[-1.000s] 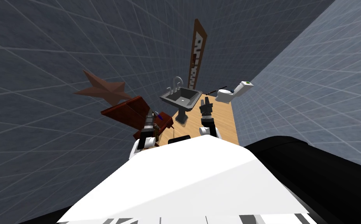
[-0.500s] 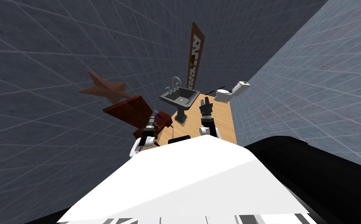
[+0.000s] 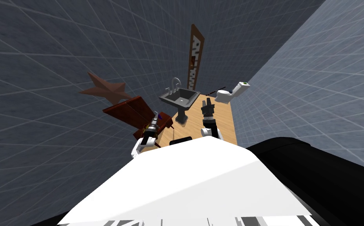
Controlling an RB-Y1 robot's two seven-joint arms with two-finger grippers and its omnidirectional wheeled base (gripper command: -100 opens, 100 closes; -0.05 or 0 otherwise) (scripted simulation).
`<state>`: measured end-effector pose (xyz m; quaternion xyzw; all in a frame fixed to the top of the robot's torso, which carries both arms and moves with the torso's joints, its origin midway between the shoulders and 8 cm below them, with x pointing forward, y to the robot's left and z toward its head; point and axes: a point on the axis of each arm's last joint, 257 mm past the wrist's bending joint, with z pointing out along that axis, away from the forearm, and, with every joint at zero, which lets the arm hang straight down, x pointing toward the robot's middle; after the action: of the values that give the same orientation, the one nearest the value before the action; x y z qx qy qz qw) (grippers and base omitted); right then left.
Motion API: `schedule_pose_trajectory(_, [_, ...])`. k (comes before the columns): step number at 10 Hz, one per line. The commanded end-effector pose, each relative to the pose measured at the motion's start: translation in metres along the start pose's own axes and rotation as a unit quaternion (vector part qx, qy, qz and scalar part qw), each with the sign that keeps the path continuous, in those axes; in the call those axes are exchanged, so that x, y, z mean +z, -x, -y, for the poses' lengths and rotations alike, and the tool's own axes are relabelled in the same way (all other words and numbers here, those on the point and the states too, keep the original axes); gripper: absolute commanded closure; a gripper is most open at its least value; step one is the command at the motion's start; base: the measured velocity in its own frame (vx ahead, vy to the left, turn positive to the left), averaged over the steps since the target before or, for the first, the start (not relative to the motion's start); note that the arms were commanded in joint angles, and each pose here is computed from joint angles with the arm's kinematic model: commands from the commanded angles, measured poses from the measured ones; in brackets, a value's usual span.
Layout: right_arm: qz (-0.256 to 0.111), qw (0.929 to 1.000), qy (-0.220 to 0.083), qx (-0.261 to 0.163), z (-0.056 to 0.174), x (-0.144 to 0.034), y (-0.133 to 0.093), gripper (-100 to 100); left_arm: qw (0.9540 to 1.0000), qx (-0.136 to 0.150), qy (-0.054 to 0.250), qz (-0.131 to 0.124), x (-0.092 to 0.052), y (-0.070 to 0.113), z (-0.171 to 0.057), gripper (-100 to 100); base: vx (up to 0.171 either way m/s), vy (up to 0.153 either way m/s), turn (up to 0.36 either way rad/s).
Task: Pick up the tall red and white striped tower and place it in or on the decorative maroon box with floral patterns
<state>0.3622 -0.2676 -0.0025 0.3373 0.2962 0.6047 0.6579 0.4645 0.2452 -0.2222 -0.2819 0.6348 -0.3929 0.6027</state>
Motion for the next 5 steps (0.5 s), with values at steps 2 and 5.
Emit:
schedule_pose_trajectory(2, [0.0,1.0,0.0,0.0,0.0,0.0,0.0,0,0.9994,0.015,0.028,-0.014,0.001,-0.006,-0.027,-100,-0.03,-0.044,-0.025])
schedule_pose_trajectory(5, [0.0,1.0,0.0,0.0,0.0,0.0,0.0,0,0.9956,0.039,0.077,-0.037,0.002,-0.009,-0.072,-100,-0.021,-0.073,-0.041])
